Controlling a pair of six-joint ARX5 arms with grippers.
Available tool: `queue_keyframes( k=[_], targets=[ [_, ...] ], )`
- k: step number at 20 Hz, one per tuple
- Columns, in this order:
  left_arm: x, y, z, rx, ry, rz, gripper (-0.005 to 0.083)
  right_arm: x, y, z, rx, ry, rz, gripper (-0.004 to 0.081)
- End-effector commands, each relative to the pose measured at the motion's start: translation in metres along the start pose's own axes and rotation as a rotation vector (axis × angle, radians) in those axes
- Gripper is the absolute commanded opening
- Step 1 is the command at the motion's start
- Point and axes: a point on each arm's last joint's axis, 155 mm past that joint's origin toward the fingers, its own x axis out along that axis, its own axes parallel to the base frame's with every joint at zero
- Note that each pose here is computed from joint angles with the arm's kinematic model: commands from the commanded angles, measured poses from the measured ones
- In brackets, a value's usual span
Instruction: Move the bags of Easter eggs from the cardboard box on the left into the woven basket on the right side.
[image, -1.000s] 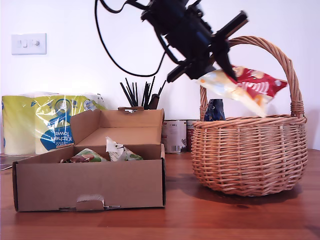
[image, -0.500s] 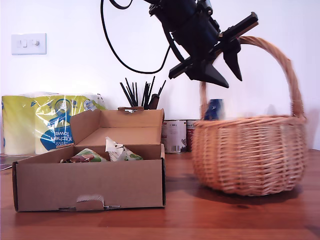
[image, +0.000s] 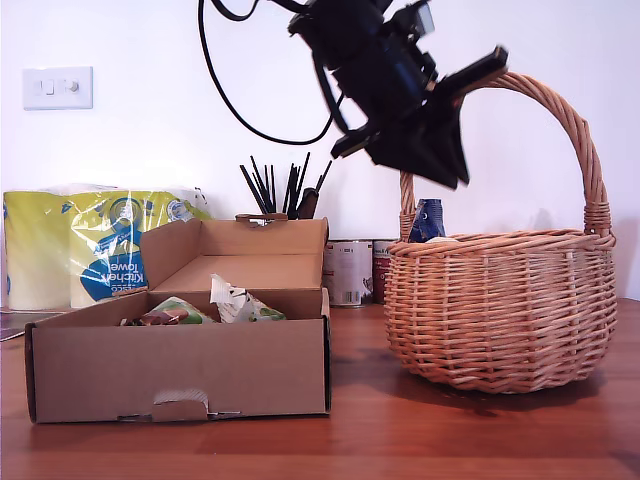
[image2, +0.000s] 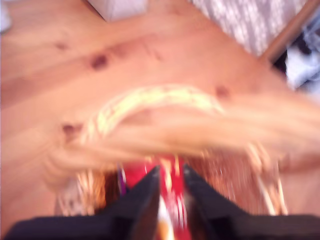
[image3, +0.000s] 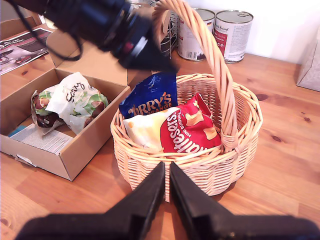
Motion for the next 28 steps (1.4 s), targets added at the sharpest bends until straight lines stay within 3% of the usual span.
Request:
queue_keyframes(
  k=[1, 4, 6, 11, 16, 18, 22, 25, 28],
  targets=[
    [-0.017, 0.0, -0.009, 0.106, 0.057, -0.004, -0.0024, 0.001, 0.002, -0.003, 0.001, 0.005, 0.006, -0.0012],
    [-0.047, 0.01, -0.038, 0.251, 0.201, 0.017, -0.0024, 0.001, 0.002, -0.003, 0.001, 0.005, 0.006, -0.0012],
    [-0.068, 0.025, -0.055, 0.28, 0.287, 0.052, -0.0024, 0.001, 0.002, -0.003, 0.001, 0.005, 0.006, -0.0012],
    [-0.101, 0.05, -0.038, 0.24, 0.243, 0.07, -0.0024, 0.001, 0.002, -0.003, 0.001, 0.004, 0.006, -0.0012],
    [-0.122, 0.089, -0.063, 0.131, 0.344, 0.123, -0.0024, 0.001, 0.001, -0.003, 0.001, 0.004, 0.005, -0.0012],
    [-0.124, 0.102, -0.06, 0.083, 0.307, 0.13, -0.0024, 0.001, 0.001, -0.003, 0.001, 0.004, 0.005, -0.0012],
    [-0.131, 0.121, -0.058, 0.076, 0.118, 0.161, -0.0024, 0.001, 0.001, -0.003, 0.001, 0.005, 0.003, -0.0012],
    [-0.138, 0.137, -0.08, 0.075, -0.006, 0.201, -0.0024, 0.001, 0.001, -0.003, 0.001, 0.005, 0.002, -0.0012],
    [-0.145, 0.144, -0.1, -0.017, -0.015, 0.221, -0.0024, 0.001, 0.001, -0.003, 0.001, 0.005, 0.002, -0.0012]
  ],
)
